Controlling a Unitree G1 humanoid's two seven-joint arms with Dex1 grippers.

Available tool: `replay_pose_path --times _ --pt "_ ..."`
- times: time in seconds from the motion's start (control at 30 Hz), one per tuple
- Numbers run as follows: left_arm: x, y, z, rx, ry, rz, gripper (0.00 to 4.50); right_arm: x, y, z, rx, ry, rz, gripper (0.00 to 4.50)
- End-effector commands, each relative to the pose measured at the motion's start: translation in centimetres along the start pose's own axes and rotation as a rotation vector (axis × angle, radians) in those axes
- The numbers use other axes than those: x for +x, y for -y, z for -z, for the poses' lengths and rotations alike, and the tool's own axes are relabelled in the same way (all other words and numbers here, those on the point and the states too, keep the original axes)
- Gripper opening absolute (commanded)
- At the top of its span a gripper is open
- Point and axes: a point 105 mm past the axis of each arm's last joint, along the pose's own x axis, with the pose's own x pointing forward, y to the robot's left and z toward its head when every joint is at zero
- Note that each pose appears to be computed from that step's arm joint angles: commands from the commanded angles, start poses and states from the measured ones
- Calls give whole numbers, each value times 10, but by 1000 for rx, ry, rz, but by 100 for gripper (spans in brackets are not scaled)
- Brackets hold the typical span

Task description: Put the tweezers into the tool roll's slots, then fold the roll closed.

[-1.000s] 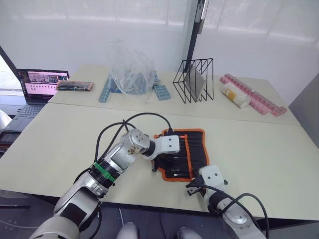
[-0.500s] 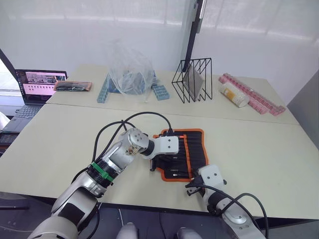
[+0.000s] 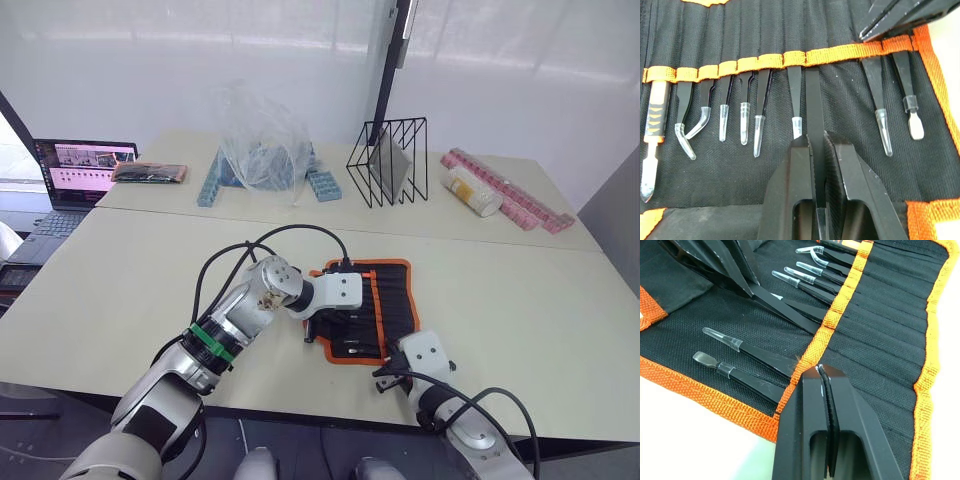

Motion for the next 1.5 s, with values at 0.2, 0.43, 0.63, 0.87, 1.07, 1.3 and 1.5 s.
replay_pose_path --times 0.2,0.43,0.63,0.87,1.07,1.3,1.5 --pt "18 13 -26 111 52 89 2 -2 -22 51 54 -217 -91 0" --pt "4 5 -27 120 57 78 2 -1 -22 51 54 -216 -90 0" --pt "-18 0 -16 104 20 52 2 -1 -22 50 54 -214 -92 0" --pt "-28 -4 -11 90 -10 34 2 2 -26 50 55 -210 -102 0" --pt "-23 -10 -9 88 -34 12 2 3 -27 49 55 -207 -105 0" --pt "-7 -12 -15 106 -17 16 2 2 -30 49 61 -208 -104 0" --pt "13 -10 -23 102 25 24 2 2 -30 49 61 -209 -102 0"
